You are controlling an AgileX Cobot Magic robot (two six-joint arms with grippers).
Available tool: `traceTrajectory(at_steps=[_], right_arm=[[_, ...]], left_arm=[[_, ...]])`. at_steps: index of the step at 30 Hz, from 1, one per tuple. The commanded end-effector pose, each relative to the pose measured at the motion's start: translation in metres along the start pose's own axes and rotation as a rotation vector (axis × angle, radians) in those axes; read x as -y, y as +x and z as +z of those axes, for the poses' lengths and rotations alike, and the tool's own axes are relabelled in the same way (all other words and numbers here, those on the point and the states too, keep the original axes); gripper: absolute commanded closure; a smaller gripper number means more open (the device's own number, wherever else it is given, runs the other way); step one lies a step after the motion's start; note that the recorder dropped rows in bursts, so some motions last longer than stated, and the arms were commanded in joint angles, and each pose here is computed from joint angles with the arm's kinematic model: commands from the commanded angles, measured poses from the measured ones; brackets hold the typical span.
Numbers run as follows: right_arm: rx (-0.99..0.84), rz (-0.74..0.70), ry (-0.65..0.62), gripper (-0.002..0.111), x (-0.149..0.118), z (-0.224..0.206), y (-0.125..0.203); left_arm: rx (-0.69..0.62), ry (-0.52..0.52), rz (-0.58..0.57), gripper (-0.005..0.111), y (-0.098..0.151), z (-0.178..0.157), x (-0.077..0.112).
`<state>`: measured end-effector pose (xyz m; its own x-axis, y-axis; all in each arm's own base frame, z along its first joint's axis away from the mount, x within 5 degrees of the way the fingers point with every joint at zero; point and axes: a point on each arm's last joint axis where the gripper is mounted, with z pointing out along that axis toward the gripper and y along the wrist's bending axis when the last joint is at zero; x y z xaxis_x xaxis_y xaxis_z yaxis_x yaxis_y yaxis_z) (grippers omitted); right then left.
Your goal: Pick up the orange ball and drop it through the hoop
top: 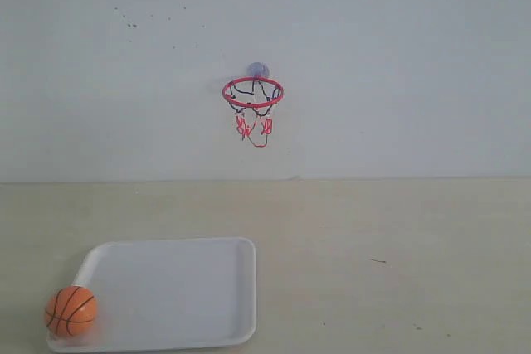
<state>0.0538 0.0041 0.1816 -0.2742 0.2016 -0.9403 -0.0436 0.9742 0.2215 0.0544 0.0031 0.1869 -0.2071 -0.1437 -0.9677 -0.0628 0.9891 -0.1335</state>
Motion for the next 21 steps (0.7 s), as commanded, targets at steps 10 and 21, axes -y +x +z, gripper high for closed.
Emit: traceTrajectory(at_steps=[10,21], right_arm=[[0.017,-0.015,0.000,0.108,0.000,-0.001,-0.002],[0.017,-0.015,0.000,0.108,0.000,-0.001,-0.002]], left_arm=[[-0.001,0.004,0.017,0.103,0.001,0.000,0.000],[0.436,0.137,-0.148,0.103,-0.108,-0.053,0.017]])
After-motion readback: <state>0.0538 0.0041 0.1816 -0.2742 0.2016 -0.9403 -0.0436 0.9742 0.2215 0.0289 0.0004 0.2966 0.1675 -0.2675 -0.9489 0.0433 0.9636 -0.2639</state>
